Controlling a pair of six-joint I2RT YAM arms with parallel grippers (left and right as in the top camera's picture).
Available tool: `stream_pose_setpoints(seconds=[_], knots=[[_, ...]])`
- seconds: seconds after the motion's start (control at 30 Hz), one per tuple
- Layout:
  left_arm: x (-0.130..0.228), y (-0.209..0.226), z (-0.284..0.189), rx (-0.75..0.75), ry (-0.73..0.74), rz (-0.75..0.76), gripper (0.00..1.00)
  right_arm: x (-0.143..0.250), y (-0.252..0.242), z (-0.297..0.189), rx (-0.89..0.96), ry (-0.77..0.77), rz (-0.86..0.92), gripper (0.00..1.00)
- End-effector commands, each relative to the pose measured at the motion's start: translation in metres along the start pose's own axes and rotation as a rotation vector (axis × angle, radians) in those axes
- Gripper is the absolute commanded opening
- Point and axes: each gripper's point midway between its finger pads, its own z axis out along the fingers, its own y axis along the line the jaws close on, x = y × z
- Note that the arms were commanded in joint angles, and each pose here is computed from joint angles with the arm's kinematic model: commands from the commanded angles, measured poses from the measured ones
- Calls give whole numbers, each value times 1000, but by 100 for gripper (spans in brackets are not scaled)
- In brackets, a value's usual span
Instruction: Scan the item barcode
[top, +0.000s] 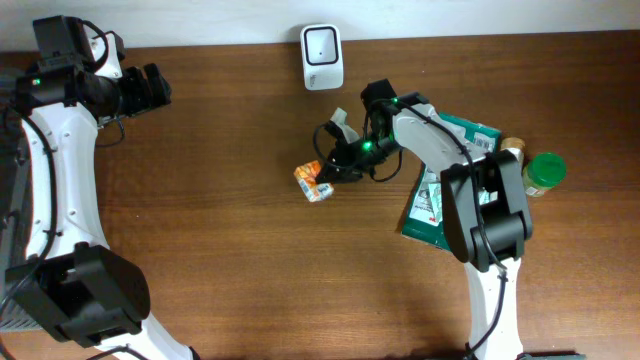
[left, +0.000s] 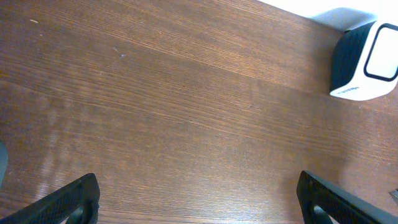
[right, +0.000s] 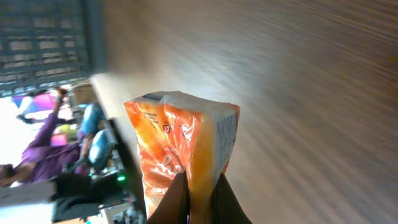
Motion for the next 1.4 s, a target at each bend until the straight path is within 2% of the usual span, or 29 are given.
stream_pose_setpoints(seconds=[0.0,0.33,0.5,0.73,0.93,1.07,1.17,1.27,1.37], knots=[[2,1,4,2,10,-8,99,-4,63,-29,-179,-62,-119,4],[2,1,4,2,9,-8,99,-6,135,-107,-551,-186,-199,4],[2,1,4,2,10,-8,99,-5,138,-138,-545,-222,-113,4],[2,1,4,2,9,-8,99,9,166,-181,-507,-310,-200,4],[2,1,4,2,10,-8,99,5,142,-171,-240,-341,-197,4],[2,1,4,2,9,-8,99,-2,86,-145,164,-321,-78,4],[2,1,4,2,10,-8,99,-8,54,-143,412,-353,15,4],[2,1,4,2,9,-8,99,-21,46,-156,610,-417,13,4],[2,1,4,2,9,-8,99,-47,55,-191,809,-527,-39,4]])
